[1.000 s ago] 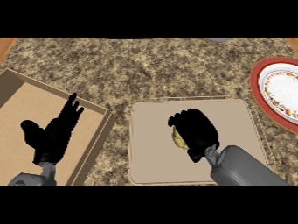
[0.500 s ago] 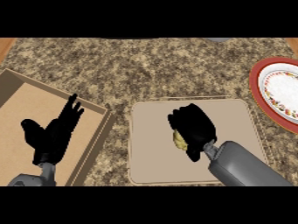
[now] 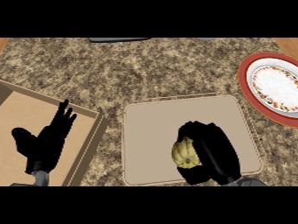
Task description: Pick the squash from the tray and place it in the plate
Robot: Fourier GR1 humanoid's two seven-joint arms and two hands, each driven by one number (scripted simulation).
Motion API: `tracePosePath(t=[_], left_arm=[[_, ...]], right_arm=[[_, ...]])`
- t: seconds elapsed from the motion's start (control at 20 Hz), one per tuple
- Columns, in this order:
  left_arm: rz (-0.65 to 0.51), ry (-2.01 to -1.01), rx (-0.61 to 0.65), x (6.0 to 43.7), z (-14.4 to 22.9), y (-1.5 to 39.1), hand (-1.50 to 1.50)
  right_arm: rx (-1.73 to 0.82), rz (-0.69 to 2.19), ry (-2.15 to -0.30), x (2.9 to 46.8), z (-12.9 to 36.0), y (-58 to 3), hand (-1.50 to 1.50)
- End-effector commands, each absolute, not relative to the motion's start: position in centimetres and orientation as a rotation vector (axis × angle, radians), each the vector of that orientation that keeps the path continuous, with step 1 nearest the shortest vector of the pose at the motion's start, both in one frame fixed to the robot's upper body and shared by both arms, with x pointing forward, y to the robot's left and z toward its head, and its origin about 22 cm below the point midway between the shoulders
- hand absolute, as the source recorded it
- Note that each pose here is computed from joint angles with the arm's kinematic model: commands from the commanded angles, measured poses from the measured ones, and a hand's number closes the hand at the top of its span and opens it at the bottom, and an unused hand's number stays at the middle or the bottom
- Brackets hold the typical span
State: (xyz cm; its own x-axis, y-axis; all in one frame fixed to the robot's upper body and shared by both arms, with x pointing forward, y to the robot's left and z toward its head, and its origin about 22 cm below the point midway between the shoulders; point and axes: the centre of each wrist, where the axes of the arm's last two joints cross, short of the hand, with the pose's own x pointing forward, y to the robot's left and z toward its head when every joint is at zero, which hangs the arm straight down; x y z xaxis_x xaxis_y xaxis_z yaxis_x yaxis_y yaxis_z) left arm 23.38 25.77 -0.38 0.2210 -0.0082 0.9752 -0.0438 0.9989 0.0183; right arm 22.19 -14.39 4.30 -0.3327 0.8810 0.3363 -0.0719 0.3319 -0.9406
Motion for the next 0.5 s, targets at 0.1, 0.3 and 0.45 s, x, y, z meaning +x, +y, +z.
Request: tracePosePath(t=[0.1,0.3,0.45], left_arm=[[0.056,-1.194,0.031,21.5,-3.3,25.4,0.00],[0.045,-1.196,0.041,22.1,-2.5,25.0,0.00],[0.030,-1.183,0.022,21.6,-4.2,25.9,0.00]], right_arm=[[-0.839,0.825,-1.723,17.5,6.9,-17.0,1.50],[-0.877,0.614,-1.751,16.0,9.1,-20.1,1.50],[-0.888,0.432,-1.749,16.7,8.5,-21.8,1.50]])
